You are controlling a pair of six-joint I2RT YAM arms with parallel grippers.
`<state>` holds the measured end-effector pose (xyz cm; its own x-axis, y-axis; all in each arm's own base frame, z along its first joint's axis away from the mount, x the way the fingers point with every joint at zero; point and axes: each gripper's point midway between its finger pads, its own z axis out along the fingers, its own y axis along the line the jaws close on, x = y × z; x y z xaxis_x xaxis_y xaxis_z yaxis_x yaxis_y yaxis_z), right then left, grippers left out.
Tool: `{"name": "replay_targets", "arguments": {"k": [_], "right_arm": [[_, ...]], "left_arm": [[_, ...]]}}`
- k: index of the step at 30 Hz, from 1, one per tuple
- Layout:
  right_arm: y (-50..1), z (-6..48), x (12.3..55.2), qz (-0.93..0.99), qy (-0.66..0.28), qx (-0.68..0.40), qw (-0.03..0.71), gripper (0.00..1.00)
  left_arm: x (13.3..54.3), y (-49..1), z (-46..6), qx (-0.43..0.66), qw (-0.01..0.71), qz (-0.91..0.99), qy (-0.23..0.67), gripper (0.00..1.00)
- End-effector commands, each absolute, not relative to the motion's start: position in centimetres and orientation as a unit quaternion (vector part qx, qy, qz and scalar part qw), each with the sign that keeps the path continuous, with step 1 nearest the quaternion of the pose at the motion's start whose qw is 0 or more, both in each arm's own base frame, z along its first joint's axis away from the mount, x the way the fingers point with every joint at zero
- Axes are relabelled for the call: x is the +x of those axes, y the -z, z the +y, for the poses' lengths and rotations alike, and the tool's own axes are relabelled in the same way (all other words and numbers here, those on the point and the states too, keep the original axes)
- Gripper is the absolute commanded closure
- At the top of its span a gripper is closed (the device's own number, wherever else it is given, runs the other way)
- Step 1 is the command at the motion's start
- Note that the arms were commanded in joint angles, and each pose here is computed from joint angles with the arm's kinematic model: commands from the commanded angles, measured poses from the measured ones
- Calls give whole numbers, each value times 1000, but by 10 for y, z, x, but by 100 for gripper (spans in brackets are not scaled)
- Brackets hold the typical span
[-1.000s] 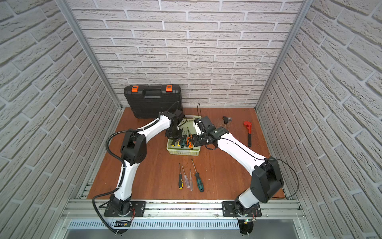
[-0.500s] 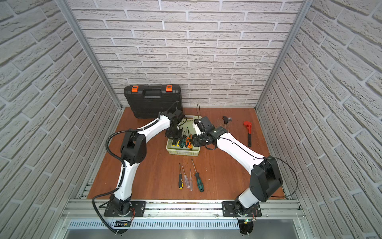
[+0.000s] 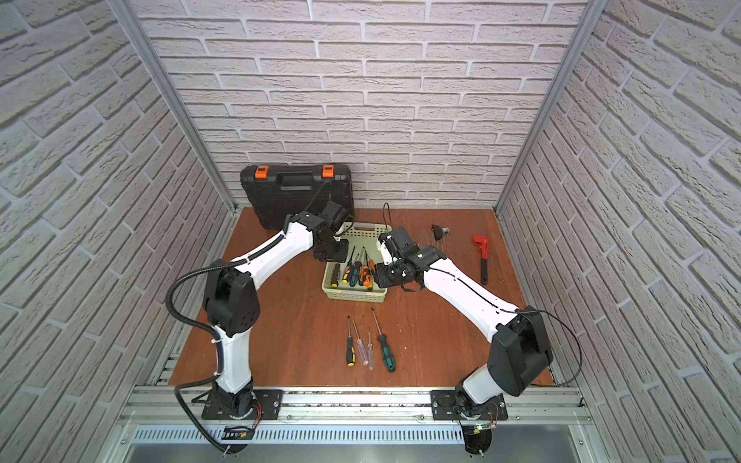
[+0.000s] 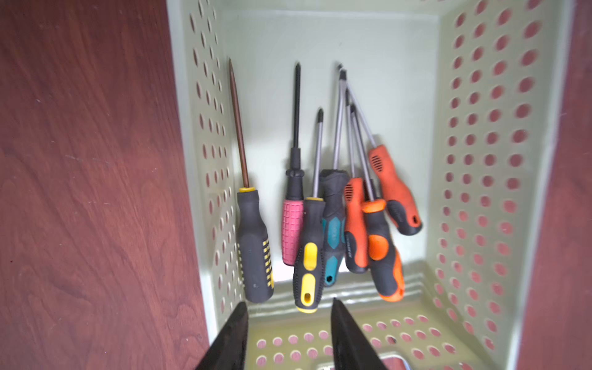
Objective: Put the screwdriver in the bin
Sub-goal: Place the screwdriver in the bin, then pick up the screwdriver from the bottom-center of the table.
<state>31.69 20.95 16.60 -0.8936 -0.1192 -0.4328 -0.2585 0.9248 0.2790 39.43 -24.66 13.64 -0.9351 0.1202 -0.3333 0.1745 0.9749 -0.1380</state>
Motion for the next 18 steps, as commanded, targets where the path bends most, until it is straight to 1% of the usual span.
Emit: {"name": "replay_targets", "arguments": {"k": [1,7,8,10,12,15,18], "right_arm": [[-168,201,307,961,-159,-91,208,63],[-145,186,279,972,-129,-90,176,63],[-143,183,273,973,-125,-90,171,61],[-136,177,261,976,-110,-92,162,55],[-129,175,246,979,-99,-101,150,53],[-117,176,224,981,-87,-113,132,52],[-106,179,205,983,-91,-109,120,52]], "left_arm": [[392,-154,-244,67,194,973,107,56],[370,-178,-223,53,247,960,119,55],[365,-181,-218,46,258,958,119,55],[356,-185,-204,29,279,953,113,54],[345,-185,-188,1,298,949,106,51],[327,-176,-171,-21,300,949,98,50],[313,-160,-158,-41,284,954,83,50]]}}
